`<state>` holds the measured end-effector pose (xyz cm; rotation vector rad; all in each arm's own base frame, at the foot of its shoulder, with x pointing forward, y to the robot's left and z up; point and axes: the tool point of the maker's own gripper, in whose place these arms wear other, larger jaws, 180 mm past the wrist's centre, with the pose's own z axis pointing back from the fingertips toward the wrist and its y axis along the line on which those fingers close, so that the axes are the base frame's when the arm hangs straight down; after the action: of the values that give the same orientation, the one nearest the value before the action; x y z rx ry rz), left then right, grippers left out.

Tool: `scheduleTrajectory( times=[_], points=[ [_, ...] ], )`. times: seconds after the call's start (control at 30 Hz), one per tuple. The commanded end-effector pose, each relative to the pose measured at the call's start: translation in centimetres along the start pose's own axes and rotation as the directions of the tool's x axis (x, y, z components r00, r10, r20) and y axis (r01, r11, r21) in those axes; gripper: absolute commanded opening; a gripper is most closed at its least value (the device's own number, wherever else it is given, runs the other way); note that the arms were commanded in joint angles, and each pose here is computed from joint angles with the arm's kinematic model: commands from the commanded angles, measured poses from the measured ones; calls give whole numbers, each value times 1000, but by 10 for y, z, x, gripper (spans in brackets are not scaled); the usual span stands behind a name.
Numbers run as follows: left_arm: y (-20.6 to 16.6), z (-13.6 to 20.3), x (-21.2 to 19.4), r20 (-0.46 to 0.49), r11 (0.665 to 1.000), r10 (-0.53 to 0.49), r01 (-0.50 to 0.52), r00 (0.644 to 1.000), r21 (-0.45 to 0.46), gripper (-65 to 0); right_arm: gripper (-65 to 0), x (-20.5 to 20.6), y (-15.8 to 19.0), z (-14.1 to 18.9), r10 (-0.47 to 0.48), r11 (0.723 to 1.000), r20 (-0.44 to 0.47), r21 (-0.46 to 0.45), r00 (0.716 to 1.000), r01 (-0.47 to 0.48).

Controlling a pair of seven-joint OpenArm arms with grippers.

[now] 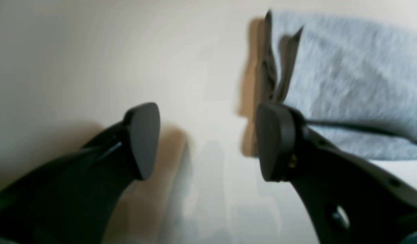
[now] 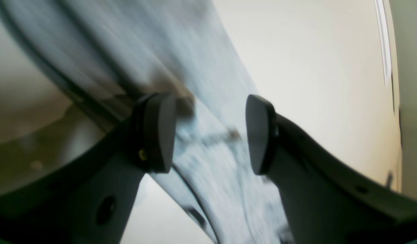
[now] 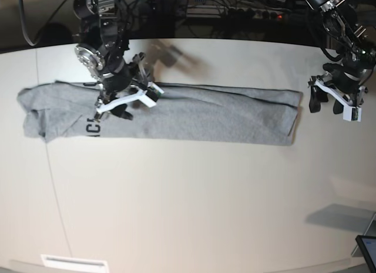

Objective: Fold the T-shirt properly
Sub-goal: 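Open both grippers and lift them off the folded shirt, then lower both grippers onto the folded strip's ends and grasp them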

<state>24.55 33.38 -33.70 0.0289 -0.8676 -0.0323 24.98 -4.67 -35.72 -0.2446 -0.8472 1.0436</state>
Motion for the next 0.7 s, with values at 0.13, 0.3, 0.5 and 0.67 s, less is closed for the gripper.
scheduleTrajectory(
  times=[0.13, 0.3, 0.5, 0.67],
  points=[
    [16, 3, 1, -3, 985, -130, 129, 992, 115, -217, -499, 16, -14, -1, 39, 998, -54, -42, 998, -41],
    [14, 0, -10, -6, 964, -202, 200, 979, 177, -217, -621, 16, -43, -3, -113, 986, -55, -131, 992, 105],
    [13, -1, -11, -2, 964, -203, 200, 979, 178, -217, -538, -14, -69, -2, -485, 865, -4, -148, 875, 479],
    [14, -1, -9, 1, 963, -205, 201, 979, 181, -217, -525, -27, -68, 3, -656, 749, 62, -75, 752, 659]
  ],
)
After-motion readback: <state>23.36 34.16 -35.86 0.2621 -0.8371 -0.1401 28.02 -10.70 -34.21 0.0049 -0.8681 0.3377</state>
